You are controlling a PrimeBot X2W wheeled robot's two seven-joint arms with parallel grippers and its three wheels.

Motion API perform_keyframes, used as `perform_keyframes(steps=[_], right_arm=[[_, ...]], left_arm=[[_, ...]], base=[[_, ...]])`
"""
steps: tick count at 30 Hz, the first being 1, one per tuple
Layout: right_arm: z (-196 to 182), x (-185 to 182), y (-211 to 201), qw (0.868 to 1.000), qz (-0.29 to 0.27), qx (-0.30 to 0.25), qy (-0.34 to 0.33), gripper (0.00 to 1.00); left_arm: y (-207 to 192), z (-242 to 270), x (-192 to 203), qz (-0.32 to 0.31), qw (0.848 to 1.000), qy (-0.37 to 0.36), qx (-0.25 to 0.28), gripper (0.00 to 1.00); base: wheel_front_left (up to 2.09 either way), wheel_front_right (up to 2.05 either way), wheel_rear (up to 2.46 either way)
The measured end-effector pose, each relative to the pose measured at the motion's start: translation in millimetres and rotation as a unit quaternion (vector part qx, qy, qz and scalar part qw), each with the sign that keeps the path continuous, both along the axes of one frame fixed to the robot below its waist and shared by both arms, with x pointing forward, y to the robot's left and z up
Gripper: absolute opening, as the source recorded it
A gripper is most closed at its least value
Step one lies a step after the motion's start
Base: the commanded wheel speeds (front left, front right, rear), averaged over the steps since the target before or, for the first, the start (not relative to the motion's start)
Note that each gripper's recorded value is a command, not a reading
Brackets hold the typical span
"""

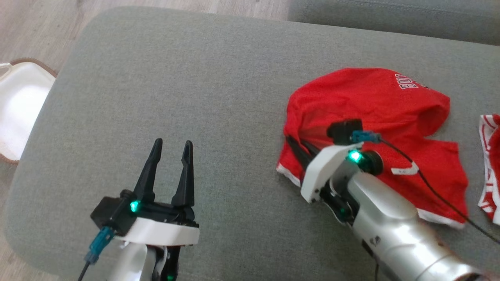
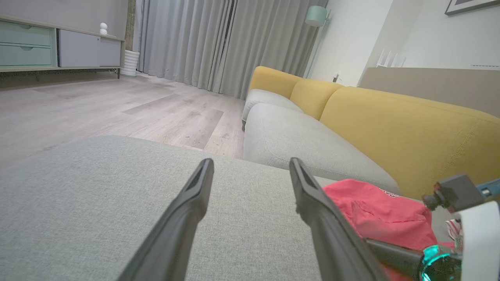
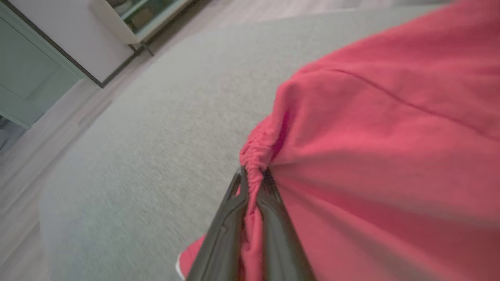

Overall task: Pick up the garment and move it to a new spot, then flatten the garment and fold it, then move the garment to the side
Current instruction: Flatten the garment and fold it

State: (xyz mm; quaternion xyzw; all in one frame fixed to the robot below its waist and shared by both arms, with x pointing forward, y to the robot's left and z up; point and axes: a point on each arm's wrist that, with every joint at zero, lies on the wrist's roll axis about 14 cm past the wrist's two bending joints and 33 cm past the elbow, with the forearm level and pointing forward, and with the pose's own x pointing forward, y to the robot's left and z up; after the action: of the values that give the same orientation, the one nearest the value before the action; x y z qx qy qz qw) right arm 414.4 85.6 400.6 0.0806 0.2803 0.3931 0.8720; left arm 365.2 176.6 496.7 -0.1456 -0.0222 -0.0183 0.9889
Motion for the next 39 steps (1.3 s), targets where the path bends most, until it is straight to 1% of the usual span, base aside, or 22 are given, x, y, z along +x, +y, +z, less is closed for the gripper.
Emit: perform_keyframes(steps=[5, 8, 9, 10, 11, 14, 17, 19, 21, 27, 31, 33, 34, 37, 39], right_arm=[[27, 12, 22, 0.999, 0.020, 0.030, -0.036, 0.00], [33, 13, 28, 0.998, 0.027, 0.036, -0.042, 0.00], [33, 13, 30, 0.998, 0.029, 0.036, -0.041, 0.11], [31, 12, 31, 0.998, 0.034, 0.031, -0.040, 0.89], [28, 11, 31, 0.998, 0.038, 0.026, -0.041, 1.00], [23, 8, 31, 0.998, 0.043, 0.018, -0.035, 1.00], [12, 4, 23, 0.998, 0.047, -0.010, -0.030, 1.00], [8, 6, 14, 0.998, 0.040, -0.024, -0.029, 1.00], [10, 11, 1, 0.998, 0.025, -0.035, -0.044, 1.00], [29, 33, -41, 0.994, -0.050, -0.029, -0.094, 1.00], [43, 45, -78, 0.985, -0.110, -0.030, -0.132, 1.00], [46, 49, -100, 0.979, -0.141, -0.036, -0.140, 1.00], [50, 51, -111, 0.976, -0.163, -0.031, -0.142, 1.00], [74, 56, -140, 0.961, -0.211, -0.008, -0.180, 1.00], [84, 50, -164, 0.947, -0.251, 0.006, -0.203, 1.00]], left_arm=[[3, 2, 0, 0.005, 1.000, -0.002, 0.002, 1.00], [4, 1, -1, 0.007, 1.000, -0.001, 0.002, 1.00], [5, 1, -2, 0.008, 1.000, 0.000, 0.003, 1.00], [6, 0, -2, 0.009, 1.000, 0.001, 0.002, 1.00], [6, 0, -2, 0.010, 1.000, 0.001, 0.000, 1.00], [7, 0, -2, 0.011, 1.000, 0.002, 0.000, 1.00], [7, 1, -1, 0.011, 1.000, 0.000, -0.001, 1.00], [6, 2, 1, 0.009, 1.000, -0.003, -0.002, 1.00], [6, 6, 4, 0.008, 1.000, -0.010, -0.003, 1.00], [-4, 16, 10, -0.009, 1.000, -0.027, -0.005, 1.00], [-14, 22, 12, -0.024, 0.999, -0.037, -0.001, 1.00], [-18, 21, 11, -0.029, 0.999, -0.037, -0.001, 1.00], [-20, 21, 11, -0.033, 0.999, -0.038, -0.002, 1.00], [-30, 20, 12, -0.047, 0.998, -0.037, 0.000, 1.00], [-37, 21, 15, -0.057, 0.998, -0.039, 0.001, 1.00]], base=[[0.00, 0.00, 0.00], [0.00, 0.00, 0.00], [0.00, 0.00, 0.00], [0.00, 0.00, 0.00], [0.00, 0.00, 0.00], [0.00, 0.00, 0.00], [0.00, 0.00, 0.00], [0.00, 0.00, 0.00], [0.00, 0.00, 0.00], [0.00, 0.00, 0.00], [0.00, 0.00, 0.00], [0.00, 0.00, 0.00], [0.00, 0.00, 0.00], [0.00, 0.00, 0.00], [0.00, 0.00, 0.00]])
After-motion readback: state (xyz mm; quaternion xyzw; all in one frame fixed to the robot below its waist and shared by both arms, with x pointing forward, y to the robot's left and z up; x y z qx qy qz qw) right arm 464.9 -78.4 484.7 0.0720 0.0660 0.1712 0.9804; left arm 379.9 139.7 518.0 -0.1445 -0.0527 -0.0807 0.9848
